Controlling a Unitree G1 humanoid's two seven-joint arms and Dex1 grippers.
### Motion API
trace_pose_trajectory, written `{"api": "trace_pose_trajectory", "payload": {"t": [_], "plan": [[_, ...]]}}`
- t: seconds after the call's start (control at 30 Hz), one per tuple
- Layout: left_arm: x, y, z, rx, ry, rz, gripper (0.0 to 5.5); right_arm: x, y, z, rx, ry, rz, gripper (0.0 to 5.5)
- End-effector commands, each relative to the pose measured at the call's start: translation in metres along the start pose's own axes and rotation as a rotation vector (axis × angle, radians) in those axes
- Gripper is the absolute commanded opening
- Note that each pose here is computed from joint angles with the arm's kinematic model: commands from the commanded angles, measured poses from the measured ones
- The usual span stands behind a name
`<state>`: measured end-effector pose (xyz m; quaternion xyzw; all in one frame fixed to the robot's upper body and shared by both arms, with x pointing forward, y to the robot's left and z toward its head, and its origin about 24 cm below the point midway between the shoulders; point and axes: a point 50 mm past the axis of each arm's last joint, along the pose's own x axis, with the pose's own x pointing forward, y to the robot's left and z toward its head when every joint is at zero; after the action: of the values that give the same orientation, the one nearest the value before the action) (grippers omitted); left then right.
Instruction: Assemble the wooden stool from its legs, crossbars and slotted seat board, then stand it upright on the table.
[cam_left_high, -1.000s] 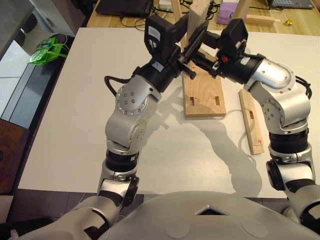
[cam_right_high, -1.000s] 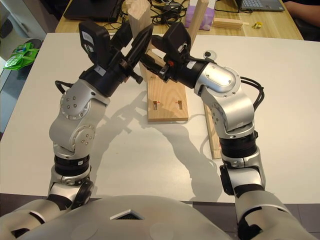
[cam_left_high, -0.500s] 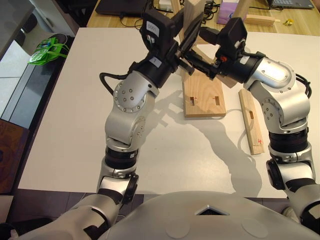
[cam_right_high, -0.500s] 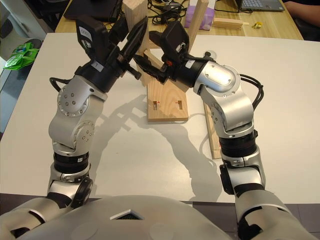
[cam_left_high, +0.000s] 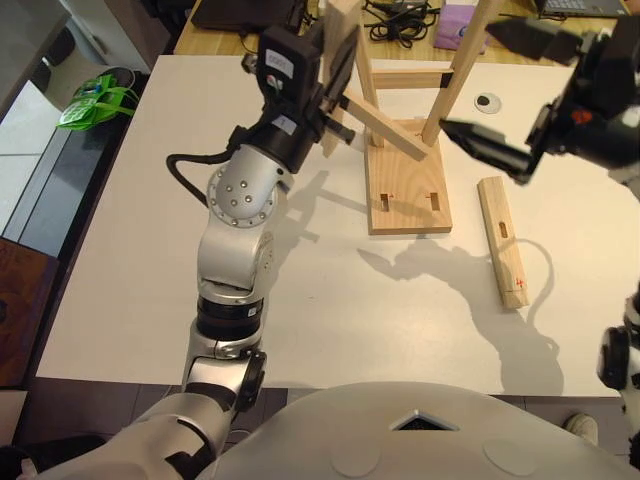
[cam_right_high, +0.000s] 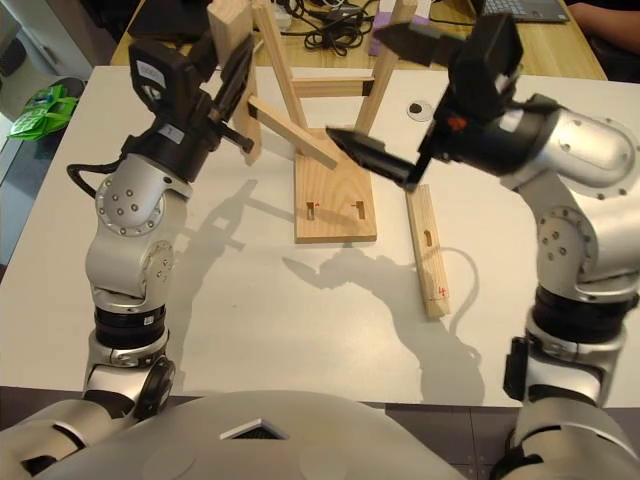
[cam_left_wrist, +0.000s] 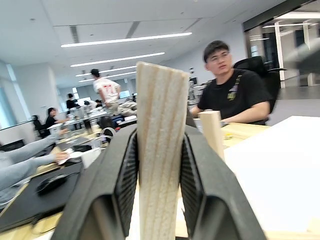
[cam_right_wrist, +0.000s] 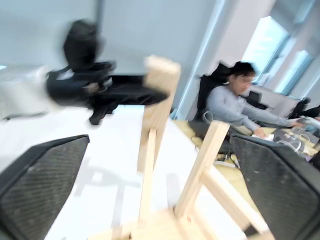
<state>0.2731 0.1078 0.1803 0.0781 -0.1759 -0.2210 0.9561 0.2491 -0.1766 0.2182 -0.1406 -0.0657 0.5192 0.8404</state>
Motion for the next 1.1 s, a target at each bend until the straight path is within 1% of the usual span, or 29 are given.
{"api": "trace_pose_trajectory", "payload": {"t": [0.03, 0.07, 0.2, 0.3, 0.43, 0.5, 0.53, 0.6, 0.73, 0.87, 0.93, 1.1], "plan": [[-0.015, 0.012, -0.008, -0.016, 0.051, 0.097, 1.03, -0.034, -0.008, -0.031, 0.005, 0.179, -0.089, 5.02], [-0.018, 0.016, -0.009, -0.037, 0.058, 0.135, 1.03, -0.042, -0.01, -0.043, 0.011, 0.227, -0.118, 4.91], [-0.021, 0.028, -0.013, -0.117, 0.083, 0.29, 1.03, -0.063, -0.014, -0.086, -0.046, 0.413, -0.166, 4.02], [-0.019, 0.023, -0.011, -0.172, 0.083, 0.337, 1.03, -0.07, -0.006, -0.124, -0.214, 0.588, -0.074, 3.4], [-0.014, 0.011, -0.005, -0.257, 0.065, 0.337, 1.03, -0.065, 0.014, -0.16, -0.293, 0.649, 0.063, 2.68], [-0.011, 0.005, -0.003, -0.301, 0.059, 0.332, 1.03, -0.059, 0.021, -0.169, -0.304, 0.645, 0.097, 2.37], [-0.009, 0.003, -0.001, -0.315, 0.059, 0.328, 1.03, -0.055, 0.024, -0.172, -0.306, 0.633, 0.1, 2.11], [-0.007, -0.002, -0.003, -0.345, 0.071, 0.319, 1.03, -0.046, 0.029, -0.176, -0.315, 0.613, 0.104, 1.76], [-0.004, -0.015, -0.005, -0.364, 0.083, 0.274, 1.03, -0.02, 0.037, -0.179, -0.354, 0.541, 0.119, 0.97], [-0.003, -0.017, -0.003, -0.363, 0.073, 0.269, 1.03, 0.006, 0.043, -0.18, -0.382, 0.483, 0.157, 0.24], [-0.002, -0.016, -0.002, -0.356, 0.068, 0.266, 1.03, 0.016, 0.047, -0.18, -0.39, 0.459, 0.168, 0.01], [-0.003, -0.015, -0.005, -0.342, 0.077, 0.273, 1.03, 0.037, 0.046, -0.179, -0.407, 0.419, 0.148, 0.0]]}}
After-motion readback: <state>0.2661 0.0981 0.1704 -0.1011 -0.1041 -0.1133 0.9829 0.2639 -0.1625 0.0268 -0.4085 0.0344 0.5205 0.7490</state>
